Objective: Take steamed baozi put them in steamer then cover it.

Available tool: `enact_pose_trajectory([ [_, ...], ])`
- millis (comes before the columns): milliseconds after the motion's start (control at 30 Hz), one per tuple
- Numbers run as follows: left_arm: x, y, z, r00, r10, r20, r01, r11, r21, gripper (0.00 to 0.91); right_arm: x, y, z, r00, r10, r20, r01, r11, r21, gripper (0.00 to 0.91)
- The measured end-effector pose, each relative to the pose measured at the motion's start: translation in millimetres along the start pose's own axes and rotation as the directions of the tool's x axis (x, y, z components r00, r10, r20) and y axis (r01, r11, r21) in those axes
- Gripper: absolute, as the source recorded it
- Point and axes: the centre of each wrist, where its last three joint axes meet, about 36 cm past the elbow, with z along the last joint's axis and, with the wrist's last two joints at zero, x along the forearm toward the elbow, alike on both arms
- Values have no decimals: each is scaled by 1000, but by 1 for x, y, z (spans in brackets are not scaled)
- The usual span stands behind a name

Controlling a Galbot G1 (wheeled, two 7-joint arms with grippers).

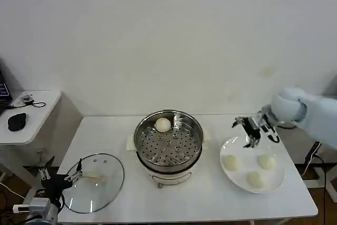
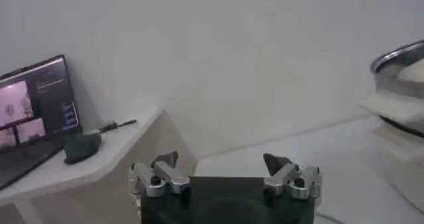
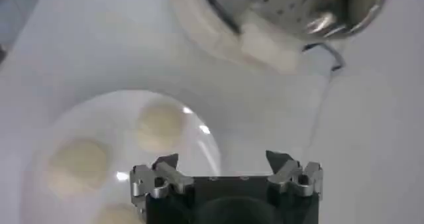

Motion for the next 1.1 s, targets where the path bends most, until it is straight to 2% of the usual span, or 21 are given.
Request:
enact_pose_trajectory([
  [367, 3, 3, 2, 1000, -13, -8, 13, 1000, -3, 907, -46, 19, 15, 999, -53, -1, 53, 995, -90, 907],
  [833, 2, 4, 4, 1000, -18, -12, 18, 1000, -2, 907, -91, 19, 11, 997, -72, 16, 73, 991, -112, 907],
  [1100, 1, 6, 5, 1000, -23, -15, 23, 1000, -6, 907, -107, 12, 7, 997, -75, 4, 75, 991, -115, 796],
])
